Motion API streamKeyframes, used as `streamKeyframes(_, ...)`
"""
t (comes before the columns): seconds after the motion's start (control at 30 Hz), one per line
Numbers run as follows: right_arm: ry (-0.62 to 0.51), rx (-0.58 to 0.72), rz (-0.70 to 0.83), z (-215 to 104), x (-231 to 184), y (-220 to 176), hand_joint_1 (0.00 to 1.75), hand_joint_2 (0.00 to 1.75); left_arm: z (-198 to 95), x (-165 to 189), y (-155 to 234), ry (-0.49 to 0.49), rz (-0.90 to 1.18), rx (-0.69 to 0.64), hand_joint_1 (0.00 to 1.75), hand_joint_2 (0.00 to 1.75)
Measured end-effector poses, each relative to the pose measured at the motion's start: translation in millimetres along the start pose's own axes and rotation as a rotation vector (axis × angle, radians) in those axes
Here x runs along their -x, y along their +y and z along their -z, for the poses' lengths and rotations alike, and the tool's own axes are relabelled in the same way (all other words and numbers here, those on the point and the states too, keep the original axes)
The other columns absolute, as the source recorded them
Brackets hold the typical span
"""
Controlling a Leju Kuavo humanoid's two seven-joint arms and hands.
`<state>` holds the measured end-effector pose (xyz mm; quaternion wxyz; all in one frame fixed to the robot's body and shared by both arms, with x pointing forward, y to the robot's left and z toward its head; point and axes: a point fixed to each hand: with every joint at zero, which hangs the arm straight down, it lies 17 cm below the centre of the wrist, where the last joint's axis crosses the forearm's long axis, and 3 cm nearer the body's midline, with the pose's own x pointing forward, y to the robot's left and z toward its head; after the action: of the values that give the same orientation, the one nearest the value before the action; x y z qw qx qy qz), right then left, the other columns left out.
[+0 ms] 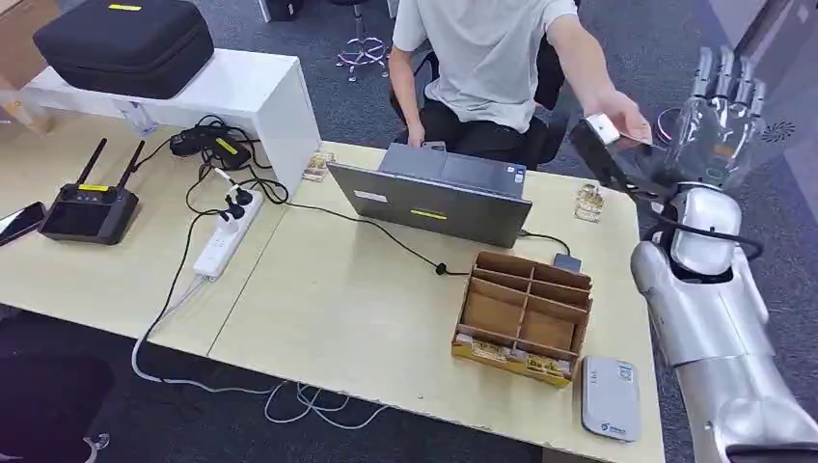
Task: Pass the card to the sensor for recognition and then transmit it.
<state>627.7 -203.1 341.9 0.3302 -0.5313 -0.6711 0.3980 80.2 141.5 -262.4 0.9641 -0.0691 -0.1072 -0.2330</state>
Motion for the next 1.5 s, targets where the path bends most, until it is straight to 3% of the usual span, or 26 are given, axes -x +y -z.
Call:
streamKeyframes(0.1, -0.003, -0.011, 0.001, -1, -1, 3, 0.0, 1.75, 0, 0, -1, 0.007, 0.0, 0.008, 0.0, 1.75)
streamKeyframes(0.13, -0.004, -0.017, 0.001, -1, -2, 4, 1.75, 1.75, 0, 0, -1, 0.007, -0.001, 0.01, 0.0, 1.75)
streamKeyframes(1.3, -0.069, -0.048, 0.057, -6, -32, 9, 1.75, 1.75, 0, -3, 0, -0.006, -0.005, 0.015, 0.0, 1.75)
streamKeyframes(1.5, -0.107, 0.076, 0.017, -41, -45, -7, 1.75, 1.75, 0, -2, 3, -0.009, -0.043, -0.009, 0.0, 1.75)
